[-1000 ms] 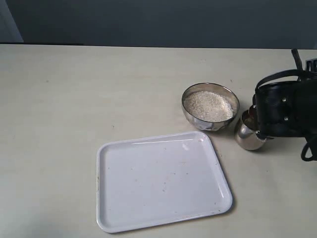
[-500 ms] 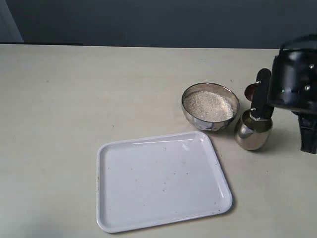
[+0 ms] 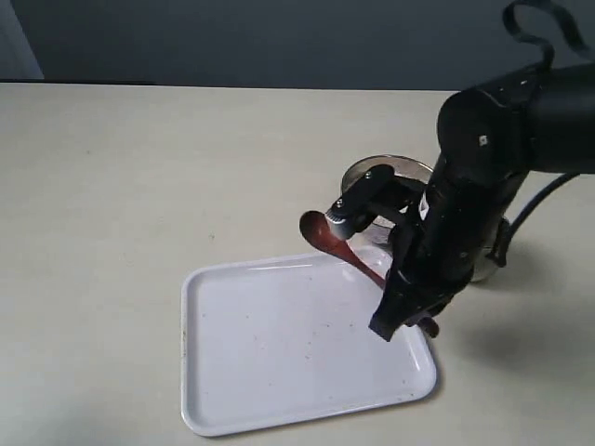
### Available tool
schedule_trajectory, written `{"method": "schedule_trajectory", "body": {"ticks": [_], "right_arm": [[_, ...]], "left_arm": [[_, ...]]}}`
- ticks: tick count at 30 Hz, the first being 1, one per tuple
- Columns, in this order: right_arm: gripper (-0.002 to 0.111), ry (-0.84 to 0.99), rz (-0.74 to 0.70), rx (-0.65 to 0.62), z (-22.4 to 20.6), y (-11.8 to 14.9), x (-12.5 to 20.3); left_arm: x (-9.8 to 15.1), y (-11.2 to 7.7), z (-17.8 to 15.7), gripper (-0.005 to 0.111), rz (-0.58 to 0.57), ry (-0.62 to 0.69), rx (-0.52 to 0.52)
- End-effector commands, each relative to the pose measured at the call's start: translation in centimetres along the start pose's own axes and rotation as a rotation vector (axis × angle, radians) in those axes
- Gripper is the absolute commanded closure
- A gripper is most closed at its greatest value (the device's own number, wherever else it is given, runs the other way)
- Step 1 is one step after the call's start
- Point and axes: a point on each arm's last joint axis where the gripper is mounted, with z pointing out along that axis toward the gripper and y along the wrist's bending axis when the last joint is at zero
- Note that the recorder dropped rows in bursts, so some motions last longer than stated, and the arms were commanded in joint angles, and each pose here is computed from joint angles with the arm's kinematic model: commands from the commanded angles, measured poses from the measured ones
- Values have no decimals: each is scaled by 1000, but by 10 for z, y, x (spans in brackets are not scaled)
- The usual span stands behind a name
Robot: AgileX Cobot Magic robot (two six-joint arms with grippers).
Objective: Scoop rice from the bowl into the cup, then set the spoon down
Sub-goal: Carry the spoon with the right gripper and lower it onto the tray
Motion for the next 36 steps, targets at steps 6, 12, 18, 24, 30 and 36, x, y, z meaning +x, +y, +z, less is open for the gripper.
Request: {"method": "schedule_trajectory", "body": {"ticks": [6,12,18,24,30,36], "right_arm": [[109,46,5,-22,45,-7,-12],[109,52,-5,-34,48,-6,-12],[109,29,-11,-86,48,-1,-14],[103,67,-10,-103,51,-1,-12],[79,81,-1,-116,56,0,-12],[79,79,7,-122,55,1,-12]], "left_arm": [[-2,0,-1,106,-9,-19,2],[-2,0,-1,106,-9,-19,2],[-2,0,-1,106,-9,-19,2],[-2,0,-1,106,-9,-19,2],[-2,0,-1,106,-11,-19,2],[-2,0,-1,106,-11,-19,2]]}}
